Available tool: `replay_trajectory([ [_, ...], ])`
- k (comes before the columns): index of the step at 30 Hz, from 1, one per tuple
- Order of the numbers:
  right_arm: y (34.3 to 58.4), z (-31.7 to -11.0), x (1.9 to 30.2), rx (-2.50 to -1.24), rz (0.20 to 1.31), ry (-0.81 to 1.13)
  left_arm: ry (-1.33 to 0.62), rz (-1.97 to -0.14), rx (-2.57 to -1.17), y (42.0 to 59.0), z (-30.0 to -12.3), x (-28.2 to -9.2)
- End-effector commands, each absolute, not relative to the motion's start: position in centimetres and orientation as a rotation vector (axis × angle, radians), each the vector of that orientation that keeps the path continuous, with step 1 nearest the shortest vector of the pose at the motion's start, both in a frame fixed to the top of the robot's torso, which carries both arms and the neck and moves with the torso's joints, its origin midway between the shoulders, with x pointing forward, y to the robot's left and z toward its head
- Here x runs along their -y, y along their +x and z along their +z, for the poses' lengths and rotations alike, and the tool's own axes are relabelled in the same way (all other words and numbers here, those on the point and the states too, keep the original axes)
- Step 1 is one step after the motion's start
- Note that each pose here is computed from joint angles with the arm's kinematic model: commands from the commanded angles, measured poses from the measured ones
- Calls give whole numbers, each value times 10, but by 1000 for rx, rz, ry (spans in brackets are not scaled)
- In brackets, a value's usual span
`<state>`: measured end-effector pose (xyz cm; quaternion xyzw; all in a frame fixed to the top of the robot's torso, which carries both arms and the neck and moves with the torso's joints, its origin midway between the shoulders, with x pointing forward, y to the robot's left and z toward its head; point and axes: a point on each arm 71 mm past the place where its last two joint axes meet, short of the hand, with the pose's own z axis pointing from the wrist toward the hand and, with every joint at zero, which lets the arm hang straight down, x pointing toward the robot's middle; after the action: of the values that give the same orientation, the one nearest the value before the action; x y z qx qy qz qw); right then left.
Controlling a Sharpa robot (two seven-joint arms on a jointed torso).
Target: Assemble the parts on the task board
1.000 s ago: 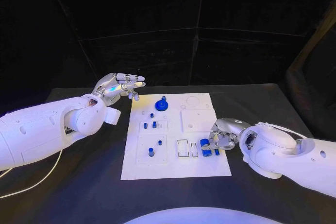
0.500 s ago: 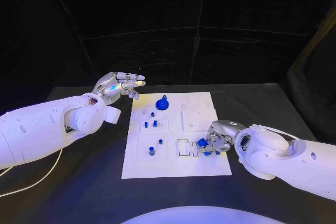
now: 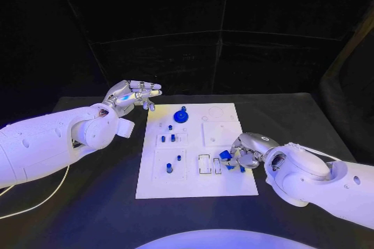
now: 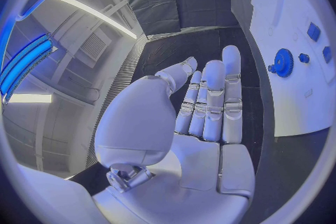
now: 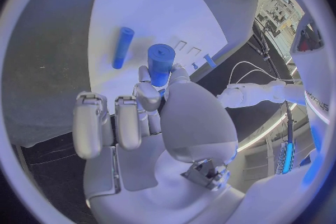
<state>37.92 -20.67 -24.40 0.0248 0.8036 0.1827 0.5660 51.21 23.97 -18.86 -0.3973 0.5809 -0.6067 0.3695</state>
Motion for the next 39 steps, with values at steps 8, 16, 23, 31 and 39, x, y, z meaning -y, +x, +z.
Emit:
replay_trajectory([
  [8, 375, -237, 191, -1866, 551, 199, -1016, -1576, -1493, 512, -187, -237],
  [16, 377, -247, 173, -1967, 552, 180, -1016, -1578, -1495, 511, -187, -237],
  [23, 378, -251, 161, -1998, 555, 165, -1016, -1579, -1496, 511, -187, -236],
  [31, 380, -252, 157, -2004, 545, 147, -1016, -1579, -1496, 511, -187, -236],
  [39, 384, -250, 158, -1940, 528, 131, -1016, -1579, -1497, 511, -187, -236],
])
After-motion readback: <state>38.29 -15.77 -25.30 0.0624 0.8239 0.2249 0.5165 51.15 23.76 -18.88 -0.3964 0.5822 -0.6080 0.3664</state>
